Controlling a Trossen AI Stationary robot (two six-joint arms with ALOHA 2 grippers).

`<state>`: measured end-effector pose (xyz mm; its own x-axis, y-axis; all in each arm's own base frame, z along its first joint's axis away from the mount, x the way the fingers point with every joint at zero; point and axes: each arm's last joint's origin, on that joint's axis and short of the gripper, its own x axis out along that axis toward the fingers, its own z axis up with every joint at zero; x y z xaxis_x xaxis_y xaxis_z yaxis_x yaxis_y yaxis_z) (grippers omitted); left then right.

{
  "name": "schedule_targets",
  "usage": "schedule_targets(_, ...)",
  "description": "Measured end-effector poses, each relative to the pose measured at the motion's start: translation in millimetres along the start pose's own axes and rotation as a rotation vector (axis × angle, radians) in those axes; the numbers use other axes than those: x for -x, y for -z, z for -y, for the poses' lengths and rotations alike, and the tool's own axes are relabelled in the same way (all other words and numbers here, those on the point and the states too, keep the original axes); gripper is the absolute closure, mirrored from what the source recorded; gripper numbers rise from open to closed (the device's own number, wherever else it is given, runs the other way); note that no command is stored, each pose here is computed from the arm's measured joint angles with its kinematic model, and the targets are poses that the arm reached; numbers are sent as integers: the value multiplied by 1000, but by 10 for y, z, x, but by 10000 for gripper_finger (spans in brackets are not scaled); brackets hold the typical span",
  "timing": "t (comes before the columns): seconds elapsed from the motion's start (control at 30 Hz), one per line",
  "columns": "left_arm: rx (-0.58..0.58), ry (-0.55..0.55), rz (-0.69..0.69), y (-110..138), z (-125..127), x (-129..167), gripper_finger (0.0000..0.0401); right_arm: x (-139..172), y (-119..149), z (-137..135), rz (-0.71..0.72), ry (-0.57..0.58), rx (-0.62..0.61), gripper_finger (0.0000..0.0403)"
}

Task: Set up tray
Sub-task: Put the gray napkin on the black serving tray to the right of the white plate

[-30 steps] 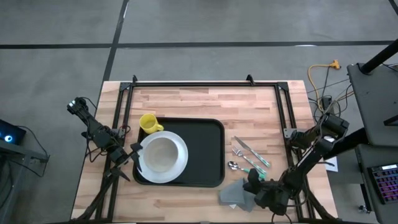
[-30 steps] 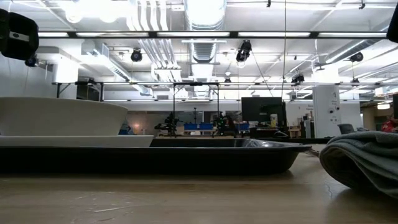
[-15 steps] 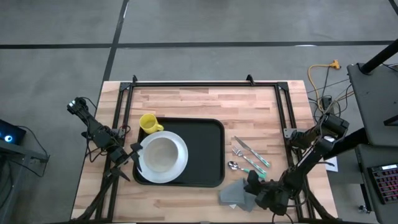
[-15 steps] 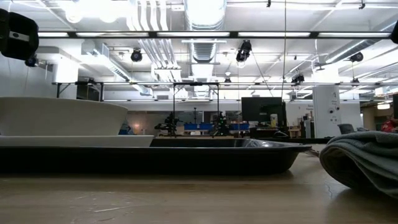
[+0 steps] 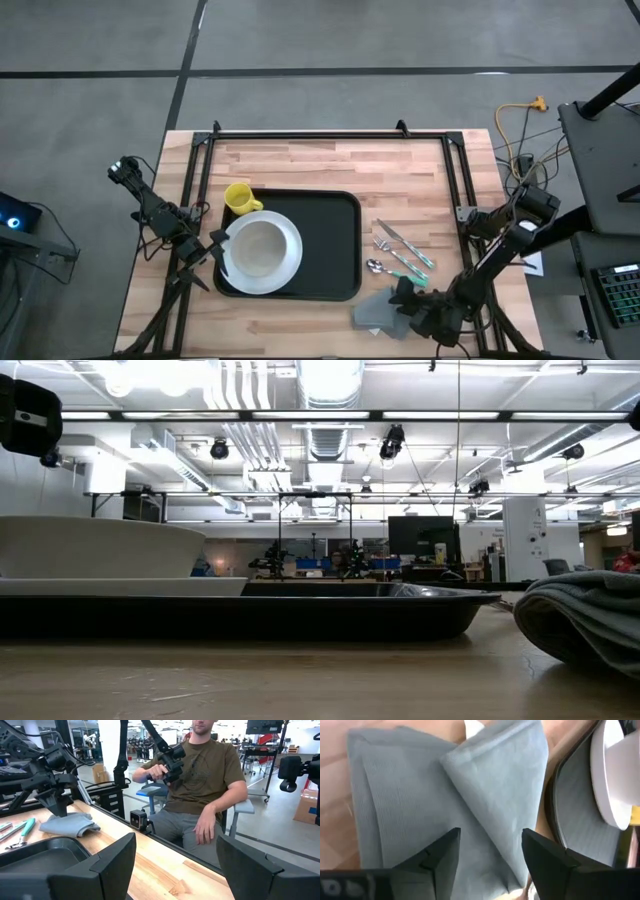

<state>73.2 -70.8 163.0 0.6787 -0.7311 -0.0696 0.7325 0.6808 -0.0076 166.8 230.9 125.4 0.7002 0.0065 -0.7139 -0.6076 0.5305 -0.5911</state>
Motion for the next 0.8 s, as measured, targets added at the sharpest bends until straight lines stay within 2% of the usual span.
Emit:
schedule_targets(0.27, 0, 0, 0, 0, 0, 0, 146, -95, -32, -6, 23, 21, 4, 208)
schedule_targets(0.8, 0, 0, 0, 0, 0, 0, 146, -132, -41, 22, 28, 47, -19, 289)
